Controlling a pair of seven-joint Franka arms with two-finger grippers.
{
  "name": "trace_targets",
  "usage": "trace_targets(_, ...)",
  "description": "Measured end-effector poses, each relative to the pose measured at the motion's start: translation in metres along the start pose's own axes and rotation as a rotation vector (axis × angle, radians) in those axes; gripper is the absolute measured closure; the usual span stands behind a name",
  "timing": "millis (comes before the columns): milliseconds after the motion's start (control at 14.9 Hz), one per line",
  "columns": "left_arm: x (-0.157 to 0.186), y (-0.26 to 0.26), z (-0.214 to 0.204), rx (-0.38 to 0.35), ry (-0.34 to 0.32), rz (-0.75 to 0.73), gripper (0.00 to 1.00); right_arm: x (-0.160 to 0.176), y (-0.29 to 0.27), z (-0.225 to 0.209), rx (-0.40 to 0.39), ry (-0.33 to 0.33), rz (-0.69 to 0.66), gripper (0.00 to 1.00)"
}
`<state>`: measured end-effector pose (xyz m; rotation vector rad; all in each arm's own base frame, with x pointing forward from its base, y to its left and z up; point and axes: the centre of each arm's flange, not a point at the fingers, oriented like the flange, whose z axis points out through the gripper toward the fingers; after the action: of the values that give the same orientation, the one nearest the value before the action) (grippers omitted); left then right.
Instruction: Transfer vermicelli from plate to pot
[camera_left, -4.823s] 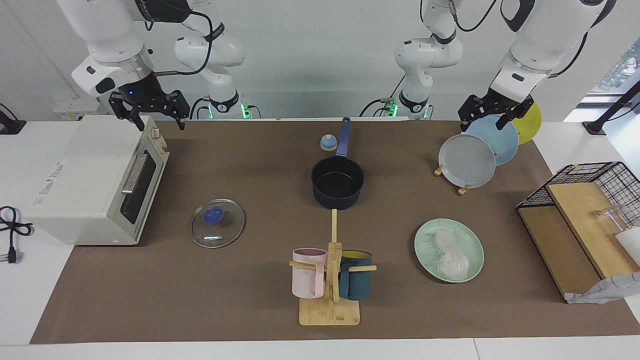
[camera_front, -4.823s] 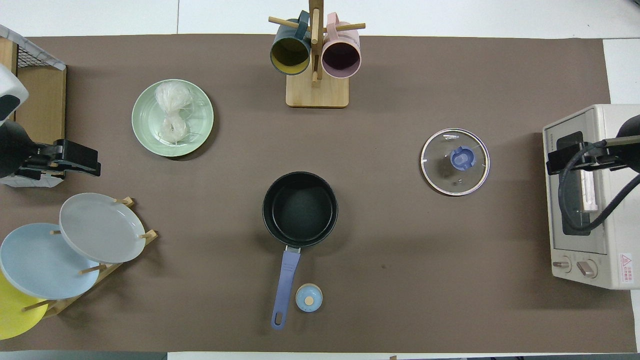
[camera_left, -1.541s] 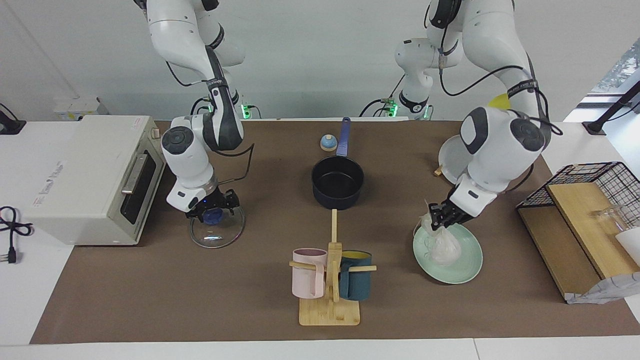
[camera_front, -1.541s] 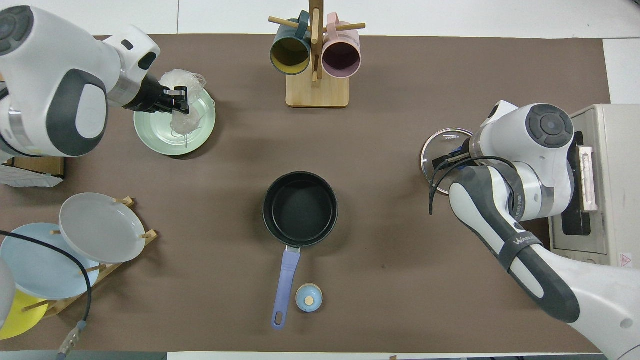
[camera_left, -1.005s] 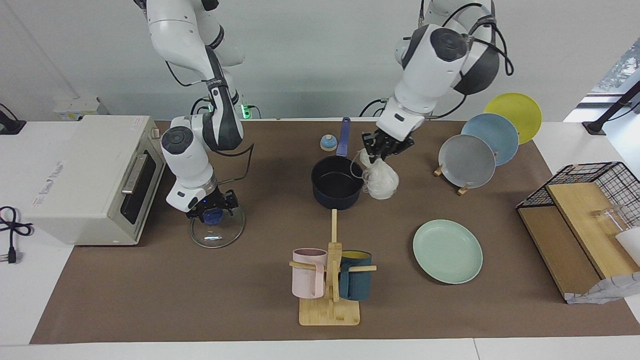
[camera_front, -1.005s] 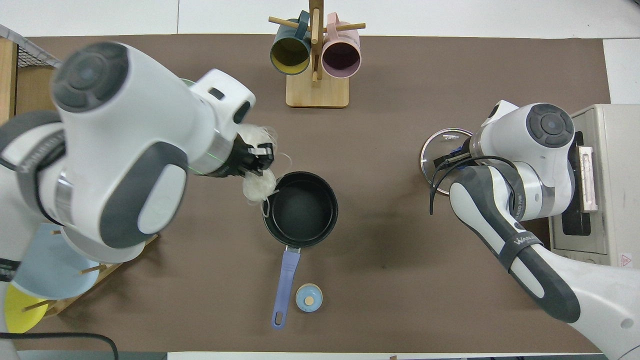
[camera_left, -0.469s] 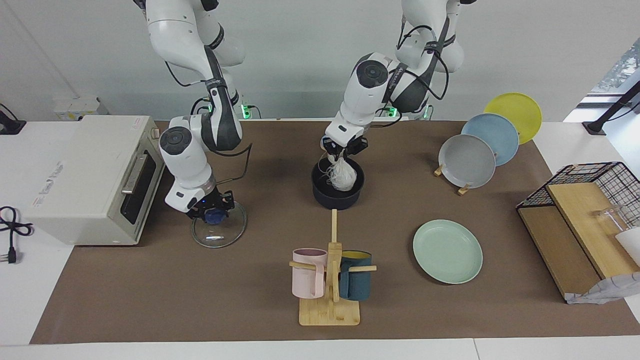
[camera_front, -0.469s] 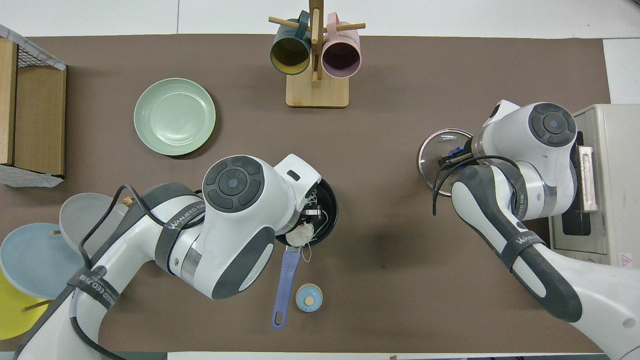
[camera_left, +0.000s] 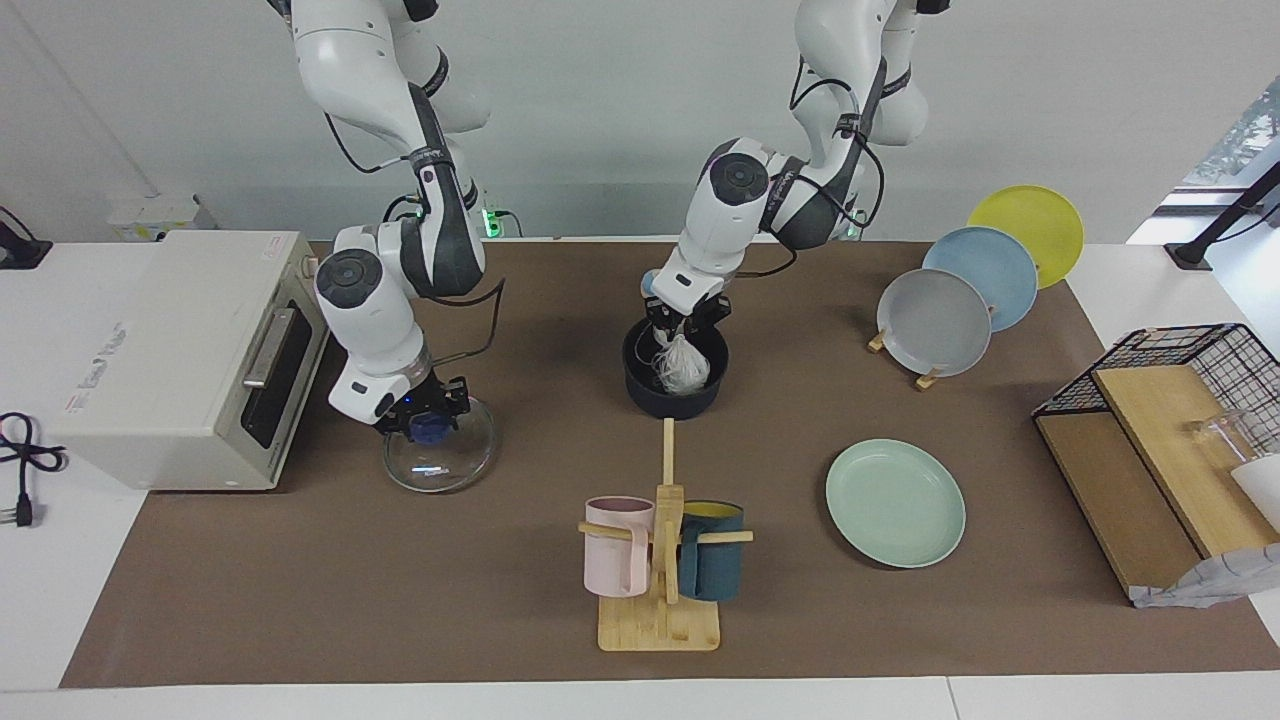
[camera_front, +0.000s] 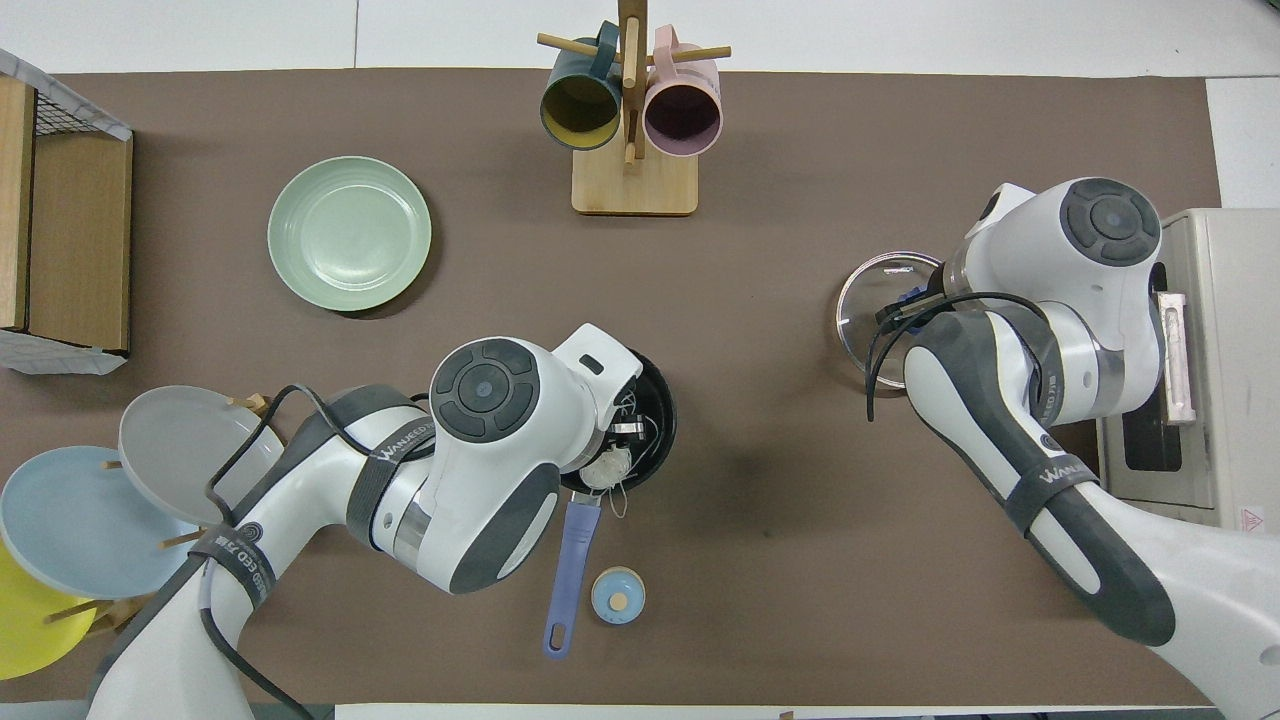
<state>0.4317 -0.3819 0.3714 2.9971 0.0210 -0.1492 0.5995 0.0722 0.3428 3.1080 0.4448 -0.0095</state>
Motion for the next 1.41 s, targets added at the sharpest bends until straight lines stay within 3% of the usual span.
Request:
trace_targets(67, 0.001, 0.0, 0.003, 0.002, -0.004, 0.01, 0.78, 0.002, -0.001, -0.004, 0.001, -0.004, -0.001, 0.34)
trace_targets(134, 0.002, -0.001, 0.004, 0.003, -0.005, 0.025, 0.71, 0.003, -0.001, -0.008, 0.001, -0.008, -0.002, 0.34)
trace_targets(335, 0.008, -0.003, -0.009, -0.002, 0.013, 0.041, 0.42, 0.007, -0.001, -0.028, 0.004, -0.032, -0.003, 0.34)
trace_targets(469, 0.022, -0.013, -0.043, 0.012, 0.015, 0.04, 0.19, 0.012, -0.007, -0.051, 0.004, -0.038, -0.009, 0.34)
trace_targets(603, 0.047, -0.042, -0.107, 0.03, 0.015, 0.041, 0.0, 0.015, -0.023, -0.077, 0.002, -0.044, 0.015, 0.34)
trace_targets(804, 0.076, -0.129, -0.205, 0.028, 0.051, 0.043, 0.0, 0.022, -0.076, -0.107, -0.004, -0.041, 0.076, 0.34)
trace_targets(938, 0.078, -0.184, -0.241, 0.065, 0.082, 0.042, 0.0, 0.025, -0.122, -0.122, -0.007, -0.029, 0.121, 0.34)
trace_targets(1139, 0.07, -0.23, -0.267, 0.106, 0.078, 0.07, 0.0, 0.024, -0.19, -0.139, -0.004, 0.002, 0.186, 0.34)
trace_targets(1407, 0.057, -0.248, -0.253, 0.122, 0.019, 0.068, 0.0, 0.011, -0.271, -0.141, 0.008, 0.026, 0.287, 0.34)
